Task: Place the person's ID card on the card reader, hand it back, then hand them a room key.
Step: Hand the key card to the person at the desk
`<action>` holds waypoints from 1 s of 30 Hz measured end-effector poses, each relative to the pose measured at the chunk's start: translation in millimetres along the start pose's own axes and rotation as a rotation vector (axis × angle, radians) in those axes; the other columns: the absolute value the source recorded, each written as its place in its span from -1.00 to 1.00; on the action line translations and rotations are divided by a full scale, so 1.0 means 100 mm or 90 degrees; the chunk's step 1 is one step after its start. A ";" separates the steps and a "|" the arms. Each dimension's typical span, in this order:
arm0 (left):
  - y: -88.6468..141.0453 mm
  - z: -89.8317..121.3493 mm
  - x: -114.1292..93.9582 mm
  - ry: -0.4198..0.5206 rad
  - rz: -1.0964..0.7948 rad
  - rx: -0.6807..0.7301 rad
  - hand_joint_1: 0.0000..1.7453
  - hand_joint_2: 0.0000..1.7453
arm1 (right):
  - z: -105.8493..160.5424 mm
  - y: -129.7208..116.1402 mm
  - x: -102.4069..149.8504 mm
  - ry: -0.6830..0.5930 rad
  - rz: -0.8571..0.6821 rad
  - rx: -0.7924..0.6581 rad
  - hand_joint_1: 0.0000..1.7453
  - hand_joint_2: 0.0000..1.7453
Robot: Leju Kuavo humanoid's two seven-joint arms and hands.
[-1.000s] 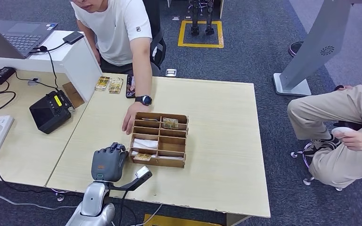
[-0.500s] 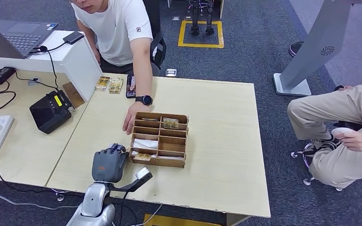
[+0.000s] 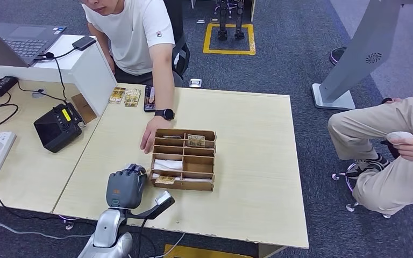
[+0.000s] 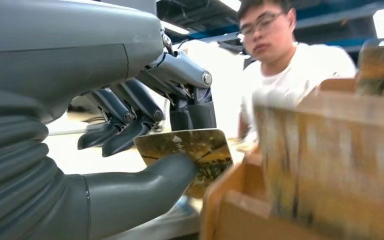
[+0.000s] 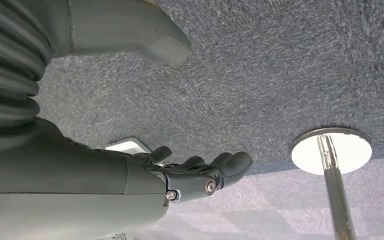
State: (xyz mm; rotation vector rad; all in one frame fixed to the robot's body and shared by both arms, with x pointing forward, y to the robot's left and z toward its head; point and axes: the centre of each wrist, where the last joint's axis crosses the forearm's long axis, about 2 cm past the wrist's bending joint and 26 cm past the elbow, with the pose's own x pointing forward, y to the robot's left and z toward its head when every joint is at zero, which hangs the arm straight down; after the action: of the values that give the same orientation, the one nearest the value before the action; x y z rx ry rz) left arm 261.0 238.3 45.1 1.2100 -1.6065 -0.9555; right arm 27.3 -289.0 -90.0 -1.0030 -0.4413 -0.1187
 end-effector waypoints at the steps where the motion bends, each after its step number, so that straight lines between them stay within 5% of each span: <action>1: 0.02 -0.02 0.01 -0.005 0.009 0.008 1.00 1.00 | 0.00 0.00 0.00 0.000 0.000 0.000 -1.00 1.00; 19: 0.46 -0.40 0.22 -0.046 0.150 0.206 1.00 1.00 | 0.00 0.00 0.00 0.000 0.000 0.000 -1.00 1.00; 30: 0.60 -0.65 0.30 0.005 0.271 0.273 1.00 1.00 | 0.00 0.00 0.00 -0.002 0.006 0.003 -1.00 1.00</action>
State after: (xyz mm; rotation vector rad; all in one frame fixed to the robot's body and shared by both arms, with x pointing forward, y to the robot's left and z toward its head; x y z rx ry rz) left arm 301.1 218.5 127.2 1.0729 -2.0208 -0.3451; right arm 27.5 -289.0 -89.9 -1.0012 -0.4393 -0.1082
